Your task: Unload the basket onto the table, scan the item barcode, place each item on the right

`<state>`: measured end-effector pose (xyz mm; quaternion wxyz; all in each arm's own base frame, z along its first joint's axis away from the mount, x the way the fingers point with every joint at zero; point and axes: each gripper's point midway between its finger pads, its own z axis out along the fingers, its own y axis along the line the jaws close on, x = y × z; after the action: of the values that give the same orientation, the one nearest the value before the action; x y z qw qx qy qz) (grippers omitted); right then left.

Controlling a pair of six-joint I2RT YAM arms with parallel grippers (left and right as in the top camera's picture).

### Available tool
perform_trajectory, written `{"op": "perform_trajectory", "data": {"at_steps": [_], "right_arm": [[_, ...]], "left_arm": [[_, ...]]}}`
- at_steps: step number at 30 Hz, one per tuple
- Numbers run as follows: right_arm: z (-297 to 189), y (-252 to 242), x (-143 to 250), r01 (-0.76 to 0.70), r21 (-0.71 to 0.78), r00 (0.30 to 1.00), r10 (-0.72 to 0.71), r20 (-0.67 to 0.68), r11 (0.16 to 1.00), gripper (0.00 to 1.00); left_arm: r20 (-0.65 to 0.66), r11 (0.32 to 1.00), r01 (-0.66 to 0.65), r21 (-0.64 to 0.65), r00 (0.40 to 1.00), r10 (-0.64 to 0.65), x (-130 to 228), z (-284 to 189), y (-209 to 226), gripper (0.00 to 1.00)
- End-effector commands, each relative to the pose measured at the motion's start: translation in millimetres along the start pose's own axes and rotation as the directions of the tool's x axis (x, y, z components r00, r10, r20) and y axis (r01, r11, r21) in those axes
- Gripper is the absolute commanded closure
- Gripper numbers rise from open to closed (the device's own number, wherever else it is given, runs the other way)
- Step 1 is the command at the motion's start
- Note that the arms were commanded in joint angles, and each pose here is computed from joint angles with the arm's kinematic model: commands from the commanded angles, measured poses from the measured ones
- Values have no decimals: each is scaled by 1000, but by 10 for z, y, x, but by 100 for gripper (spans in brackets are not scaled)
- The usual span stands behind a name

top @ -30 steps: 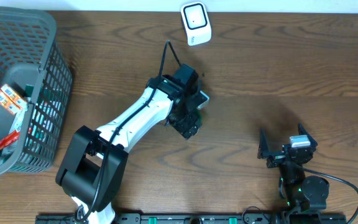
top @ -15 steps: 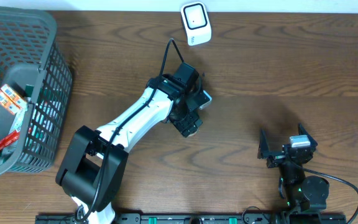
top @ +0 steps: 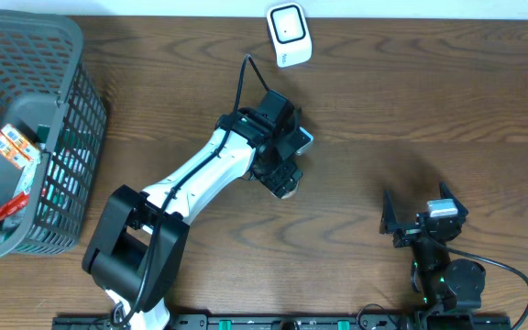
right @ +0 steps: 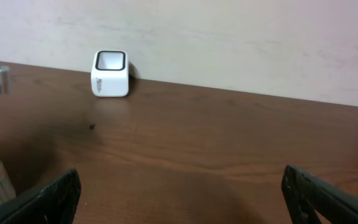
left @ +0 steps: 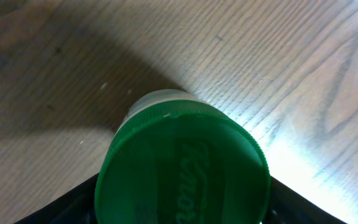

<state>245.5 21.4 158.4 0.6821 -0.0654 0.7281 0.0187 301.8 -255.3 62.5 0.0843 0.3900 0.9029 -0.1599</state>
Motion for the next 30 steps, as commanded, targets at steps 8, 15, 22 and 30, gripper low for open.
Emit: {"op": "perform_trajectory", "data": {"at_steps": [8, 15, 22, 30], "right_arm": [[0, 35, 6, -11, -16, 1000, 11, -1, 1000, 1], [0, 35, 6, -11, -16, 1000, 11, -1, 1000, 1], [0, 35, 6, -11, -16, 1000, 11, -1, 1000, 1], [0, 36, 6, -11, -16, 1000, 11, -1, 1000, 1]], "left_arm": [[-14, 921, 387, 34, 922, -387, 7, 7, -61, 35], [-45, 714, 700, 23, 714, -699, 34, 22, -138, 30], [-31, 785, 619, 26, 785, -618, 13, -1, -141, 2], [106, 964, 253, -85, 964, -243, -244, -214, 71, 1]]}}
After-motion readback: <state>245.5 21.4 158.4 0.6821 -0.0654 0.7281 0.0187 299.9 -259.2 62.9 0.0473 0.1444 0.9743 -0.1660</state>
